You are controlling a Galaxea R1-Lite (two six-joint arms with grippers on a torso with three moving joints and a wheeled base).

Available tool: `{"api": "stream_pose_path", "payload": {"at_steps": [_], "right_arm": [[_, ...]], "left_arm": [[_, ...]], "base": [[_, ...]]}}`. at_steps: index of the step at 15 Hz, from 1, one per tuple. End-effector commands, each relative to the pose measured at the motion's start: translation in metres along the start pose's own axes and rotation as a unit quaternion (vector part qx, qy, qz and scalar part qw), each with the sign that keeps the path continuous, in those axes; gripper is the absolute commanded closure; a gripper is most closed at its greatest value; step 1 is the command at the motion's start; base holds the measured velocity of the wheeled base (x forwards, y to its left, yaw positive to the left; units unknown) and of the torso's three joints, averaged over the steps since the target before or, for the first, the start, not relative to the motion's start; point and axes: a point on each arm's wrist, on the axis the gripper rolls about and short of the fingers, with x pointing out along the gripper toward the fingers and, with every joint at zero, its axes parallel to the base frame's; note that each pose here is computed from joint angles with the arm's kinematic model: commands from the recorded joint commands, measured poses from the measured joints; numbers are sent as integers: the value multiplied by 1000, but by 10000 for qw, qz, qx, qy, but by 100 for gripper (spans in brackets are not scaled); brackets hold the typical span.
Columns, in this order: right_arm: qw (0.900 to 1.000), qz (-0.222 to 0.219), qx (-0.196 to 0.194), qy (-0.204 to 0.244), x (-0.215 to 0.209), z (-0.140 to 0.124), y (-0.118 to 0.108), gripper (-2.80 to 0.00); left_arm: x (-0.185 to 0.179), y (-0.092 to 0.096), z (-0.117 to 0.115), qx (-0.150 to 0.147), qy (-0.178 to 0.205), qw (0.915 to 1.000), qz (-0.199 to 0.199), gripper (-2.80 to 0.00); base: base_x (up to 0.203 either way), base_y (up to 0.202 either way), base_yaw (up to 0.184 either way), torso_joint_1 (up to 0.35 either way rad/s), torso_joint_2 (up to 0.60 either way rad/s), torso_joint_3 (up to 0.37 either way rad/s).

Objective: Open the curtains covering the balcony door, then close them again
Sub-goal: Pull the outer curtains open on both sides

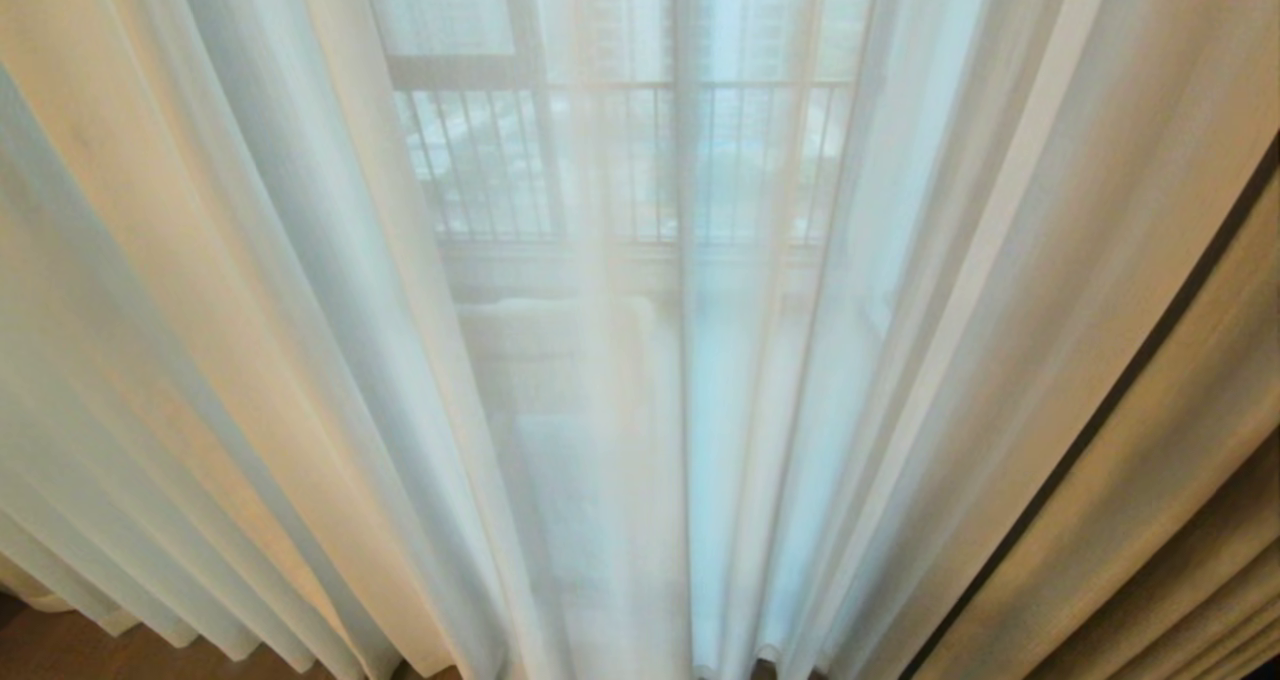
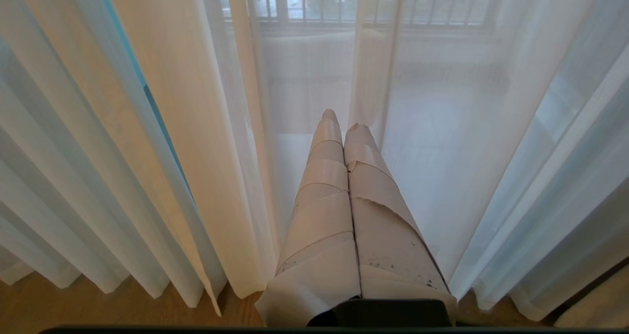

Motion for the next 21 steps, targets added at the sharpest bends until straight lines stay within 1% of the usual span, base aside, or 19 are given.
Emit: {"api": "stream_pose_path", "payload": {"at_steps": [1, 2, 4, 7, 10, 12, 13, 14, 15, 17, 18, 19, 21], "right_arm": [[9998, 49, 21, 204, 15, 30, -7, 0], [9996, 29, 39, 295, 23, 44, -11, 0], [9982, -272, 193, 503, 46, 74, -20, 0], [9898, -840, 807, 818, 92, 113, -33, 0], [9820, -1327, 1083, 791, 128, 144, -46, 0], [9722, -1893, 1120, 803, 158, 159, -66, 0], [9672, -2138, 1120, 790, 173, 166, -81, 0], [9668, -2169, 1123, 756, 186, 170, -94, 0], [9690, -2122, 1108, 618, 199, 177, -108, 0], [9756, -1946, 995, 196, 217, 194, -127, 0], [9770, -1939, 887, -23, 224, 202, -134, -280], [9765, -2014, 748, -178, 226, 208, -141, -280], [9745, -2195, 435, -189, 224, 210, -148, -280]], "left_arm": [[0, 0, 0, -2, 0, 10000, 1, 0], [0, 0, 0, -2, 0, 10000, 1, 0], [0, 0, 0, -2, 0, 10000, 1, 0], [0, 0, 0, -2, 0, 10000, 1, 0], [0, 0, 0, -2, 0, 10000, 1, 0], [0, 0, 0, -2, 0, 10000, 1, 0], [0, 0, 0, -2, -1, 10000, 1, 0], [0, 0, 0, -2, 0, 10000, 1, 0], [0, 0, 0, -2, 0, 10000, 1, 0], [0, 0, 0, -2, 0, 10000, 1, 0], [0, 0, 0, -2, 0, 10000, 1, 0], [0, 0, 0, -1, -5, 10000, 1, 0], [0, 0, 0, -2, 0, 10000, 1, 0]], "base": [[0, 0, 0, 0, 0, 0], [0, 0, 0, 0, 0, 0], [0, 0, 0, 0, 0, 0], [0, 0, 0, 0, 0, 0], [0, 0, 0, 0, 0, 0], [0, 0, 0, 0, 0, 0], [0, 0, 0, 0, 0, 0], [0, 0, 0, 0, 0, 0], [0, 0, 0, 0, 0, 0], [0, 0, 0, 0, 0, 0], [0, 0, 0, 0, 0, 0], [0, 0, 0, 0, 0, 0], [0, 0, 0, 0, 0, 0]]}}
